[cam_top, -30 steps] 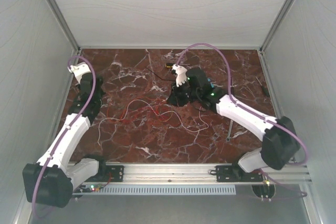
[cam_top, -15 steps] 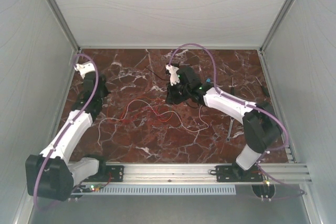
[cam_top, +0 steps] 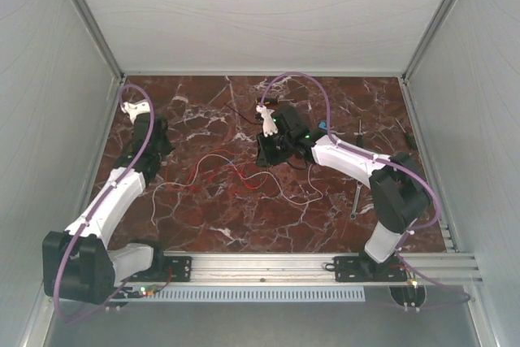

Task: Zip-tie the wires
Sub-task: Straighten the cable at the center of the board, then pick up the ribbon at the center of the board.

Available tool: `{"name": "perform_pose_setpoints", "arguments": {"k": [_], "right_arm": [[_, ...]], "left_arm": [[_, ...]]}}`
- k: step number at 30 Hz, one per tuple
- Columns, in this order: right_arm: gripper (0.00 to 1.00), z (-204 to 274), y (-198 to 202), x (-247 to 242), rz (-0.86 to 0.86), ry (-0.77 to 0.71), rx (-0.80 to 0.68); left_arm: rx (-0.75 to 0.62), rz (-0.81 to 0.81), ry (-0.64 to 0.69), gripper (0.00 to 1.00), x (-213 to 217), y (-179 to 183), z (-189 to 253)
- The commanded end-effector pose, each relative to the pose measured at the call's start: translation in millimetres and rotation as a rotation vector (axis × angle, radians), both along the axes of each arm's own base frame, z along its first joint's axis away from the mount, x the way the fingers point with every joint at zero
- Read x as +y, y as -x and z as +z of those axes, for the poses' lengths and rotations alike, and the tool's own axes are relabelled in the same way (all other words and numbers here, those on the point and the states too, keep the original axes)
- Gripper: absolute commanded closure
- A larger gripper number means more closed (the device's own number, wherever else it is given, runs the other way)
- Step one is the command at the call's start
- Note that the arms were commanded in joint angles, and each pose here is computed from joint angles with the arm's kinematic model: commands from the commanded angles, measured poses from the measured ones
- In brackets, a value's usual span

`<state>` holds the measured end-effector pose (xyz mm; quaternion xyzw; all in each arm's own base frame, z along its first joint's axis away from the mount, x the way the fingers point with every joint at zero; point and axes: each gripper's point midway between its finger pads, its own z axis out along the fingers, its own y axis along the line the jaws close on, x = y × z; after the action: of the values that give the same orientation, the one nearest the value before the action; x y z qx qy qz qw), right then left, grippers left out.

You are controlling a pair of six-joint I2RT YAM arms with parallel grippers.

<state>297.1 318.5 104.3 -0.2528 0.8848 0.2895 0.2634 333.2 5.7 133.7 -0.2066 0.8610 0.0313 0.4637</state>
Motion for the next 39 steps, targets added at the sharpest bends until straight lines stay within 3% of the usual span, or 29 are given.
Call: {"name": "perform_pose_setpoints", "arguments": {"k": [1,2,4,13,18,24,30,35,39], "right_arm": [[0.79,8.1,2.2,5.3,0.009,-0.032,0.014],[0.75,9.2,2.9,5.6,0.012,-0.034,0.016],[0.68,12.1,3.4,5.9,0.012,-0.039,0.016],[0.48,36.8,-1.7,0.3,-0.011,-0.031,-0.036],[0.32,61.4,-9.1,-8.1,-0.043,-0.028,-0.114],[0.17,95.8,-18.8,-22.8,-0.103,-0.034,-0.237],[0.13,121.3,-38.4,-40.0,-0.196,-0.067,-0.385],[0.16,125.1,-64.5,-50.4,-0.218,-0.080,-0.497],[0.17,111.2,-84.1,-47.1,-0.155,0.001,-0.536]], "left_arm": [[0.001,0.002,0.023,0.78,-2.0,-2.1,-2.7],[0.004,0.003,0.023,0.70,-1.8,-1.7,-3.2],[0.005,0.009,0.023,0.64,-1.0,-0.7,-3.4],[-0.027,0.035,0.011,0.43,4.3,1.1,5.5],[-0.087,0.034,-0.018,0.31,8.8,2.1,22.8],[-0.223,-0.085,-0.048,0.01,-1.1,4.9,61.7],[-0.352,-0.178,-0.111,0.00,-5.3,19.5,107.1],[-0.425,-0.229,-0.133,0.00,-10.0,30.1,103.2],[-0.460,-0.264,-0.138,0.00,-14.5,36.4,101.0]]}}
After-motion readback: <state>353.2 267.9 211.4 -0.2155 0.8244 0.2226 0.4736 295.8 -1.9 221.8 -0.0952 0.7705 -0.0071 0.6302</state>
